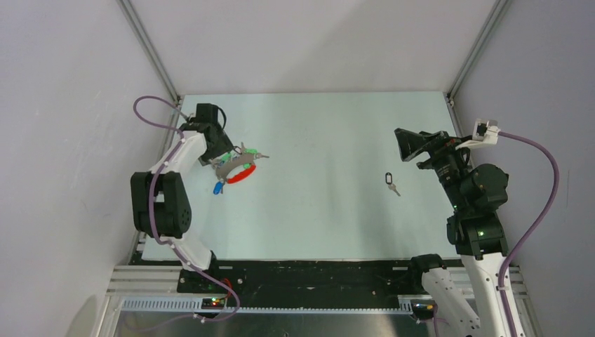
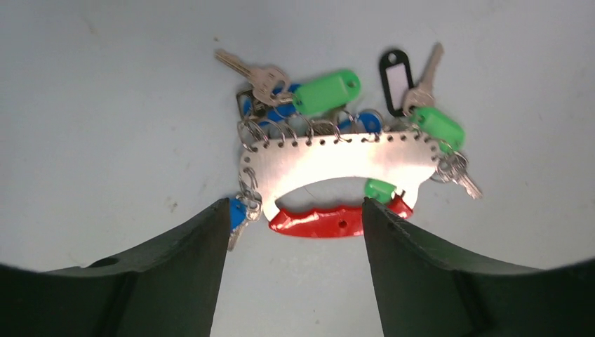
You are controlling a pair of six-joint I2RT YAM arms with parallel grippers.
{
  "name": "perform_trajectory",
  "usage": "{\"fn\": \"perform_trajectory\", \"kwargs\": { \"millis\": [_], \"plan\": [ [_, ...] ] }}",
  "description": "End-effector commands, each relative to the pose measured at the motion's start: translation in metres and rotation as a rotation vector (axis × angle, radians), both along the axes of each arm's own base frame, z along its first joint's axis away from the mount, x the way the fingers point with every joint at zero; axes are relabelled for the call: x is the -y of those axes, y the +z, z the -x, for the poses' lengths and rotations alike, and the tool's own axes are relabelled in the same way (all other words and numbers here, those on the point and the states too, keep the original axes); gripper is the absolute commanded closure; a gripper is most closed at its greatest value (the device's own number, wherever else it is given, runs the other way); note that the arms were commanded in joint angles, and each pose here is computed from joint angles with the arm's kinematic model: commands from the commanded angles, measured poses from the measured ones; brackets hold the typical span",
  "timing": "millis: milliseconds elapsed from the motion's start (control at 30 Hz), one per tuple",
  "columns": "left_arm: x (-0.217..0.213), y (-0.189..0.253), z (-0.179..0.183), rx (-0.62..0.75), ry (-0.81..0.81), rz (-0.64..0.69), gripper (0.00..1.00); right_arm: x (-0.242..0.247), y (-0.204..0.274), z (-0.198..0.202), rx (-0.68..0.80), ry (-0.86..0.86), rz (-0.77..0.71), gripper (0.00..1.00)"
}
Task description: Remove the keys from the keyring
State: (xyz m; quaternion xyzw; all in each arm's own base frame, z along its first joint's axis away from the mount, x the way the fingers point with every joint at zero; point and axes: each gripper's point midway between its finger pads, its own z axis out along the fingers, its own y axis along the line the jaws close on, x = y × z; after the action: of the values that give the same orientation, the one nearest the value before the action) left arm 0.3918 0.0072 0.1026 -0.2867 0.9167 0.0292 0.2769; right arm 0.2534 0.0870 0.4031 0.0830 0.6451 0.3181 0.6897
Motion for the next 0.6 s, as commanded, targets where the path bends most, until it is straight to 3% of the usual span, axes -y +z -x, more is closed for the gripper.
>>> {"fn": "perform_trajectory", "kwargs": {
  "millis": [0,433,567],
  "plan": [
    [-0.023,-0.002,-0.016,0.020,0.133,-0.081,0.29,0.002,0.019,0.003,0.070,-0.023,0.020,0.01],
    [-0.019,-0.056,-0.017,-0.094,0.163,-0.037,0.33,-0.005,0.025,0.010,0.088,0.010,0.014,0.01],
    [-0.018,-0.067,-0.014,-0.109,0.184,-0.018,0.51,-0.005,0.029,0.013,0.096,0.017,0.010,0.01]
  ]
}}
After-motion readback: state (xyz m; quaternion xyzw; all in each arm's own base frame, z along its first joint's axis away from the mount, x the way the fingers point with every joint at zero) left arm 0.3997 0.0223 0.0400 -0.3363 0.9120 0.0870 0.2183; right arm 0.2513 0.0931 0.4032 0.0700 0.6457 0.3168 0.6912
